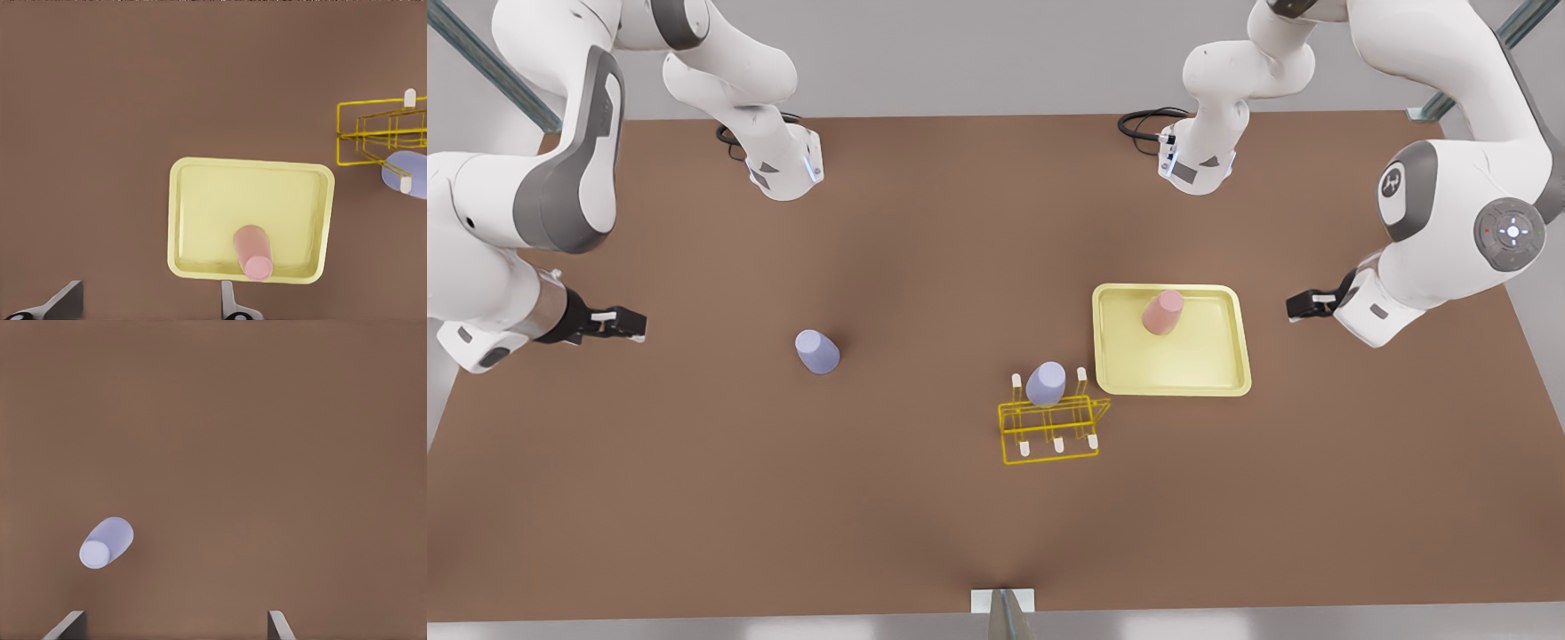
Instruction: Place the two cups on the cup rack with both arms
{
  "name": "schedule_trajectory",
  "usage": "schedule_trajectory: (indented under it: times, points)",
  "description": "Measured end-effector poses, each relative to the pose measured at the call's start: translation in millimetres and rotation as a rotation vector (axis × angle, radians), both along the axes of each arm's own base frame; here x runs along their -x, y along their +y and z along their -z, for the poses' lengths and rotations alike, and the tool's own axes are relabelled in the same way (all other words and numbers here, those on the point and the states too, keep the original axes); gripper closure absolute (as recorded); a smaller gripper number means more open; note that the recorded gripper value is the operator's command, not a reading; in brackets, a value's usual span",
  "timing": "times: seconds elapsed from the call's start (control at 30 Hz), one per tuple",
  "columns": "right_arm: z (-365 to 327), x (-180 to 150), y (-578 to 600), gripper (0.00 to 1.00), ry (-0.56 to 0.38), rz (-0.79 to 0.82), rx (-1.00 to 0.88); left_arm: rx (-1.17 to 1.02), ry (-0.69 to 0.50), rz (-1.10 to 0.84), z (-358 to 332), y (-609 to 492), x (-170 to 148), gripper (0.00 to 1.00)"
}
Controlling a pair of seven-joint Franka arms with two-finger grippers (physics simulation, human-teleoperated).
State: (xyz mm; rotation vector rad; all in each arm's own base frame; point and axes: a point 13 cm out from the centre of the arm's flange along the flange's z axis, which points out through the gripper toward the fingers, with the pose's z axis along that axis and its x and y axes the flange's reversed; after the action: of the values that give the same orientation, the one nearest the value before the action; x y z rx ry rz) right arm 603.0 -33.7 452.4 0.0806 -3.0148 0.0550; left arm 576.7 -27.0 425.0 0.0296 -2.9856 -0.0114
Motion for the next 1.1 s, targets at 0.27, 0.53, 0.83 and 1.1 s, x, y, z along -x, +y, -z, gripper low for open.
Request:
schedule_trajectory:
  times: [0.27, 0.53, 0.83, 1.1]
  points:
    - [70.4, 39.0, 11.6, 0.0, 0.12, -0.037, -0.013, -0.023, 0.205, 0.142, 158.2, -84.4, 63.6, 0.0]
    - [216.7, 80.2, 81.5, 0.0, 0.098, -0.129, -0.02, 0.003, 0.126, 0.11, 260.2, -100.2, 117.1, 0.0]
    - [282.2, 93.0, 140.2, 0.0, -0.051, -0.158, -0.022, 0.024, 0.086, 0.041, 296.7, -117.1, 132.7, 0.0]
    - [322.4, 94.8, 147.9, 0.0, -0.1, -0.102, -0.019, 0.018, 0.083, 0.005, 323.1, -115.9, 144.1, 0.0]
